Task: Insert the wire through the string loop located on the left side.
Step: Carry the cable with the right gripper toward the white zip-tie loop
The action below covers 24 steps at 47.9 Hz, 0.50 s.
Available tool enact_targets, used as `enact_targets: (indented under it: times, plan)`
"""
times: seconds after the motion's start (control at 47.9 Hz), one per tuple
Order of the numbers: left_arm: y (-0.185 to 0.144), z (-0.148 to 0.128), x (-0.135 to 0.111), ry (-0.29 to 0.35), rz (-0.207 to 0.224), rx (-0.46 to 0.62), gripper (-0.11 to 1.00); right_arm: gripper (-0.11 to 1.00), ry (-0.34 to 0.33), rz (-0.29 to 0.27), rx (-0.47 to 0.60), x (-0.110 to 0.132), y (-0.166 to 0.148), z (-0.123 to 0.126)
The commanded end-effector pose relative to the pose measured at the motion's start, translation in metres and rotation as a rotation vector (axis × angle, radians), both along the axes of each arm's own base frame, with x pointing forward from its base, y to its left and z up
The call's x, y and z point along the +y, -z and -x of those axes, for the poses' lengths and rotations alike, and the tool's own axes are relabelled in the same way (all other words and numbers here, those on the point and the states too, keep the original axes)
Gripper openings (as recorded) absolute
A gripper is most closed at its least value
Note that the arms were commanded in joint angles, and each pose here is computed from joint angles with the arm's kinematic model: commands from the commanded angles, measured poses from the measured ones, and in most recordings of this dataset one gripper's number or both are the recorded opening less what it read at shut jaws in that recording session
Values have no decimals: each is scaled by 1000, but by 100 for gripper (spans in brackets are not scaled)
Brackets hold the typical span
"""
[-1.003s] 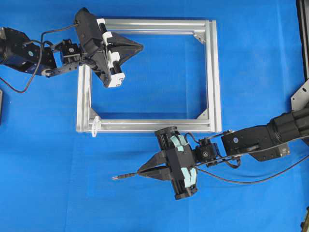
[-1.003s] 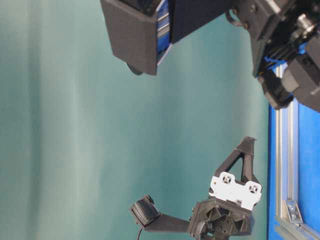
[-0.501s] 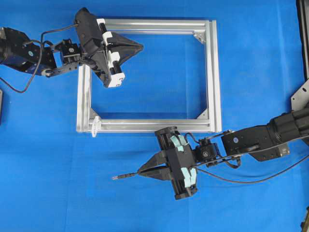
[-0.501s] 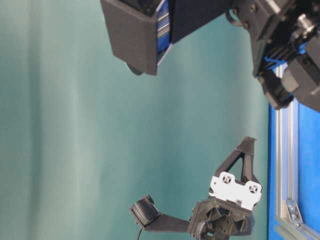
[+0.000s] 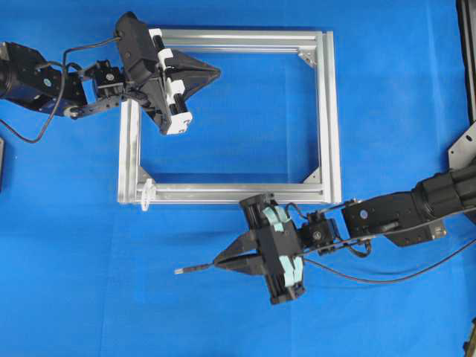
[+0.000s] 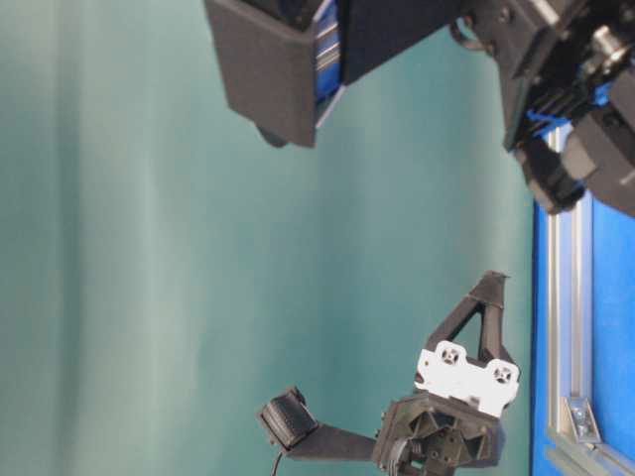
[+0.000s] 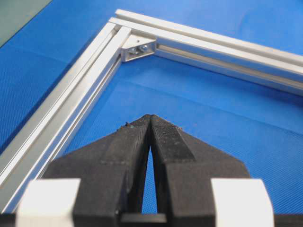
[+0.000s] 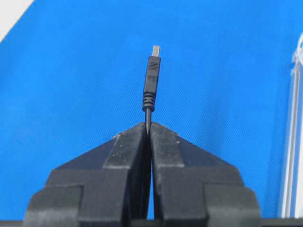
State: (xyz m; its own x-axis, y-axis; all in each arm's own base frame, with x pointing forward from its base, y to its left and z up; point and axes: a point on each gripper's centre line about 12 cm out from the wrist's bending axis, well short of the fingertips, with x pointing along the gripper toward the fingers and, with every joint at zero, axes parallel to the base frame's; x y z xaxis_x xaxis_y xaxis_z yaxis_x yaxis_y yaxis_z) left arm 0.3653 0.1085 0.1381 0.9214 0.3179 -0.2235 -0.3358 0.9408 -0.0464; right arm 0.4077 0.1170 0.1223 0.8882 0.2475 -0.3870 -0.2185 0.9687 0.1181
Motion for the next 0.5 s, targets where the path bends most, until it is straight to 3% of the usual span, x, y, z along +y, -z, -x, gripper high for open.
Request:
enact_targets:
  times: [0.0,0.481]
  plan:
    - [-14,-2,0,1,-12,-43,0,0,22,-16,-51,-9,-20,-2]
    - [-13,-1,0,1,-11,-41,0,0,156,-5,-33,-67,-15,6]
